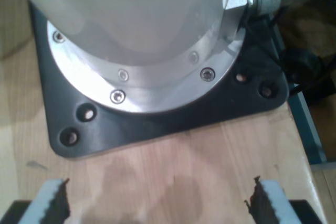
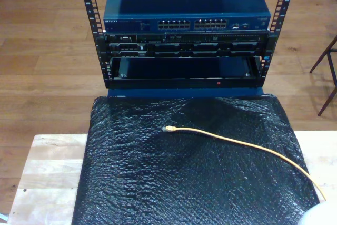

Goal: Grab the cable and plug it in

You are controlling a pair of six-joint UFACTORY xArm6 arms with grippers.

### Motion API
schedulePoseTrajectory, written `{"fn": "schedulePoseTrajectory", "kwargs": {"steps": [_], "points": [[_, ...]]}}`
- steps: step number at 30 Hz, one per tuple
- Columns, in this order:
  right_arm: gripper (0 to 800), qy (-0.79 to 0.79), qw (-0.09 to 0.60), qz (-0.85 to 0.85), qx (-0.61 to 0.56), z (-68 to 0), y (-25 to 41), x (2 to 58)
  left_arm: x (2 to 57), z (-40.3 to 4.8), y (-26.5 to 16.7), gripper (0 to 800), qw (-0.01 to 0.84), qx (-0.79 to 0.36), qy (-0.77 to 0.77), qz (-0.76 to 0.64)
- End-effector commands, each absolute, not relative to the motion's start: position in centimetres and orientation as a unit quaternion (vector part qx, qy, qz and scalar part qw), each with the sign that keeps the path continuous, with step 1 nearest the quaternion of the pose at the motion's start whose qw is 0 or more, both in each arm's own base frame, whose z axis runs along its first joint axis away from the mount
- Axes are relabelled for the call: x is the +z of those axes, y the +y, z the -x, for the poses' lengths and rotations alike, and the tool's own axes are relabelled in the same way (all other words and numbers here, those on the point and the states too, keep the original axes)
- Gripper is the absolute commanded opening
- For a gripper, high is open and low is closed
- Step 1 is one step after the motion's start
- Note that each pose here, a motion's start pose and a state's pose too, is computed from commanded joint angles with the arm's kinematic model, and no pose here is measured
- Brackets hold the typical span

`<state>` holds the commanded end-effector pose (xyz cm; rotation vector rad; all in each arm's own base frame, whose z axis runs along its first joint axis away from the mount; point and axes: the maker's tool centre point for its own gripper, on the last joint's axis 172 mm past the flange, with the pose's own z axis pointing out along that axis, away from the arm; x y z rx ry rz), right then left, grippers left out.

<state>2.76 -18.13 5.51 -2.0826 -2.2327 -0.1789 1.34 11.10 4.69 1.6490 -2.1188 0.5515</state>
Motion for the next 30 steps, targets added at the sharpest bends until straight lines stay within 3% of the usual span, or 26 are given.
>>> {"fn": "schedulePoseTrajectory", "kwargs": {"steps": [15,21,30], "points": [[798,-0.670,0.073,0.734,-0.082,-3.5,-20.2,12.5,11.3,-1.9,14.8,800,0.205,0.190,-0.743,-0.608],[798,-0.636,0.081,0.762,-0.085,-4.8,-21.9,15.1,13.7,-4.8,16.3,800,0.186,0.190,-0.742,-0.615],[798,-0.581,0.118,0.796,-0.122,-9.2,-23.4,19.2,17.0,-8.9,15.3,800,0.208,0.191,-0.732,-0.619]]}}
